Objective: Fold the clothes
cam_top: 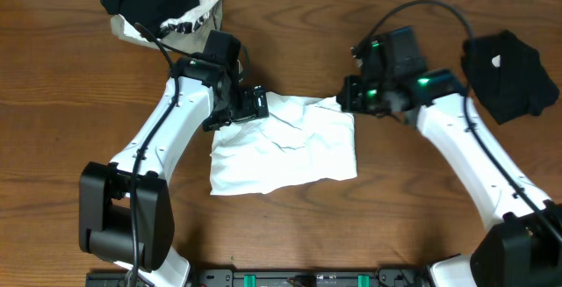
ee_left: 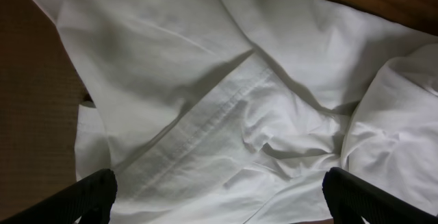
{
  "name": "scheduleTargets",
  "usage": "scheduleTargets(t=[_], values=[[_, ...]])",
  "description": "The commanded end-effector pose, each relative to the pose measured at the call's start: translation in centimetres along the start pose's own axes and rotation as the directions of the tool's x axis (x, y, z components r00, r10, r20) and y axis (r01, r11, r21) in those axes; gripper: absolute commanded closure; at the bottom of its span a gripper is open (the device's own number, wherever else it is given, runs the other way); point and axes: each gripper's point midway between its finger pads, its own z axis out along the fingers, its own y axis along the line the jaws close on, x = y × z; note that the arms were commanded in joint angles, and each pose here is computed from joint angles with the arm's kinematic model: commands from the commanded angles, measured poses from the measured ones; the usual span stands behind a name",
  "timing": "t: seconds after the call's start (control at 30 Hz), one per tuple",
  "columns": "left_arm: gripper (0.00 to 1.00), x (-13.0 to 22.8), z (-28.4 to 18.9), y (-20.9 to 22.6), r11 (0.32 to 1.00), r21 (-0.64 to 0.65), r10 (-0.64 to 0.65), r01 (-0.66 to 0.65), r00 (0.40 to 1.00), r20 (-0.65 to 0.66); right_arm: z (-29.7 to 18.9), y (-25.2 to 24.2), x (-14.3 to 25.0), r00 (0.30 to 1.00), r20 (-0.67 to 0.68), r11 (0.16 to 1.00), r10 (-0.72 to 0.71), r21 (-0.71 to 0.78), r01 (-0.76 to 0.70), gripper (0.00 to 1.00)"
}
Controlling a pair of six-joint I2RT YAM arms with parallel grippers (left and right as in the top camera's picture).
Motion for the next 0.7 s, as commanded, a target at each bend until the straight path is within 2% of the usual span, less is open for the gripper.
scheduleTargets(t=[0.0,0.17,0.27,0.43,0.67], values=[[0.02,0.0,-0.1,0.4,1.000,-0.013,0.006,-0.005,1.000,0.005,0.8,1.6,2.8,0.986,-0.109,0.959,-0.129,-0.268,0.096,0.99],[0.02,0.2,-0.1,0.5,1.000,-0.016,0.004,-0.004,1.000,-0.003,2.2,1.8,5.6,0.977,-0.147,0.863,-0.155,-0.501,0.061,0.98],[0.02,0.3,-0.1,0.5,1.000,-0.017,0.003,-0.003,1.000,-0.006,3.2,1.1,7.1,0.979,-0.154,0.820,-0.134,-0.572,0.022,0.97],[0.02,0.3,-0.1,0.5,1.000,-0.017,0.003,-0.003,1.000,-0.006,4.4,0.4,9.6,0.978,-0.173,0.761,-0.113,-0.648,-0.027,0.96],[0.02,0.2,-0.1,0.5,1.000,-0.016,0.003,-0.003,1.000,-0.004,6.0,-0.5,11.7,0.976,-0.212,0.765,-0.055,-0.637,-0.095,0.93]])
